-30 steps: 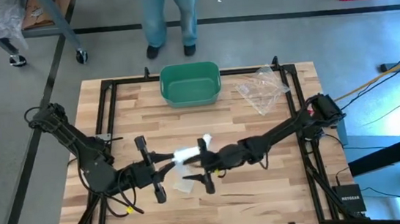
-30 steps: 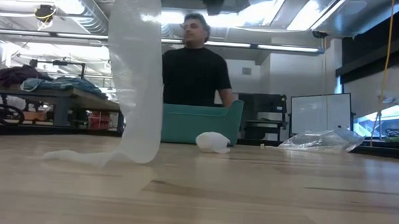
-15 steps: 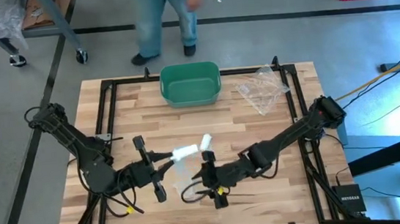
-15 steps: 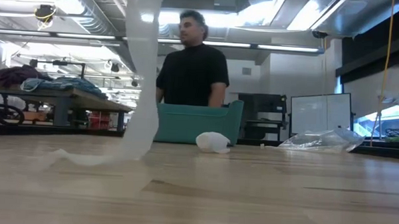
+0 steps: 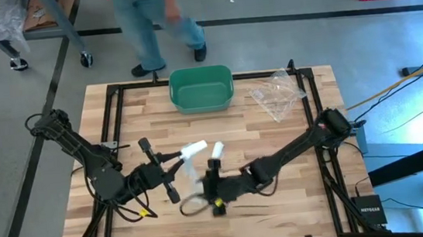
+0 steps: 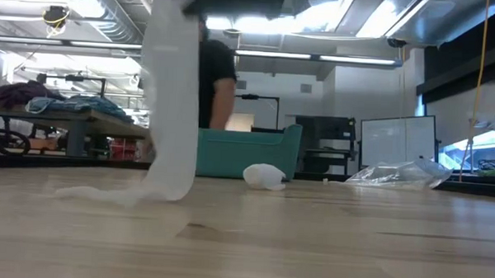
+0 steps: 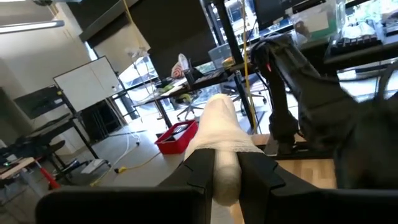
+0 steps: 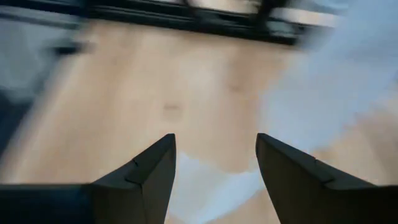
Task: Roll bandage
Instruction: Roll the bottom white bandage
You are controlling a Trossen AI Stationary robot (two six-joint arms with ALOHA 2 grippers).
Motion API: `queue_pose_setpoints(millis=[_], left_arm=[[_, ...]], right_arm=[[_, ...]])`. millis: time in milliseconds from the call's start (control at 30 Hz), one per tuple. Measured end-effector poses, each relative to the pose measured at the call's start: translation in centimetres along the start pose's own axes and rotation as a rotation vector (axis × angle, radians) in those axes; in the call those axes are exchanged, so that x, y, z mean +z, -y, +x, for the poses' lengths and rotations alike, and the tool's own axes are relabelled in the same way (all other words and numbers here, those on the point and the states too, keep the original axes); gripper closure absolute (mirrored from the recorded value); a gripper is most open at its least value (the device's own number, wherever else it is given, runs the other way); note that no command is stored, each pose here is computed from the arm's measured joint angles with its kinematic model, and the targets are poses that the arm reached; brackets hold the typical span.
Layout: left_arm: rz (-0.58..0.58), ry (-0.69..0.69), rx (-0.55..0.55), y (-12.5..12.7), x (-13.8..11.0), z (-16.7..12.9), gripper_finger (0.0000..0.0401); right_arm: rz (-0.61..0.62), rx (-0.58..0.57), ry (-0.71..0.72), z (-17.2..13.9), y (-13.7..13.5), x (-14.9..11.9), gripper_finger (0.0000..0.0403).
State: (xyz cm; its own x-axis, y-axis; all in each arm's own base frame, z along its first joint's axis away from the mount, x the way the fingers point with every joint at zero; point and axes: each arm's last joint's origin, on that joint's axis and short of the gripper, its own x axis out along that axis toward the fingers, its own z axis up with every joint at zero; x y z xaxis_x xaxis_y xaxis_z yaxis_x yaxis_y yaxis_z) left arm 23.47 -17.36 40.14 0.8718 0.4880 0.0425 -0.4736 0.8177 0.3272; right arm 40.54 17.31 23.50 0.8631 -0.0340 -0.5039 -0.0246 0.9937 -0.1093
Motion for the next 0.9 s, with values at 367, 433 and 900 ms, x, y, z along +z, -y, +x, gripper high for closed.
queue_pose_setpoints(millis=[367,433,900], left_arm=[[-0.005,0.041,-0.075,0.4,0.4,-0.8,0.0361],[0.003,0.043,-0.079,0.4,0.4,-0.9,0.0361],[0.004,0.043,-0.080,0.4,0.4,-0.9,0.0361]], right_arm=[[0.018,-0.107,0.026,3.1,6.3,0.3,0.0178],[0.021,0.024,0.047,3.1,5.7,0.5,0.0178],[0.012,0.026,-0.125,2.0,3.4,-1.2,0.0178]])
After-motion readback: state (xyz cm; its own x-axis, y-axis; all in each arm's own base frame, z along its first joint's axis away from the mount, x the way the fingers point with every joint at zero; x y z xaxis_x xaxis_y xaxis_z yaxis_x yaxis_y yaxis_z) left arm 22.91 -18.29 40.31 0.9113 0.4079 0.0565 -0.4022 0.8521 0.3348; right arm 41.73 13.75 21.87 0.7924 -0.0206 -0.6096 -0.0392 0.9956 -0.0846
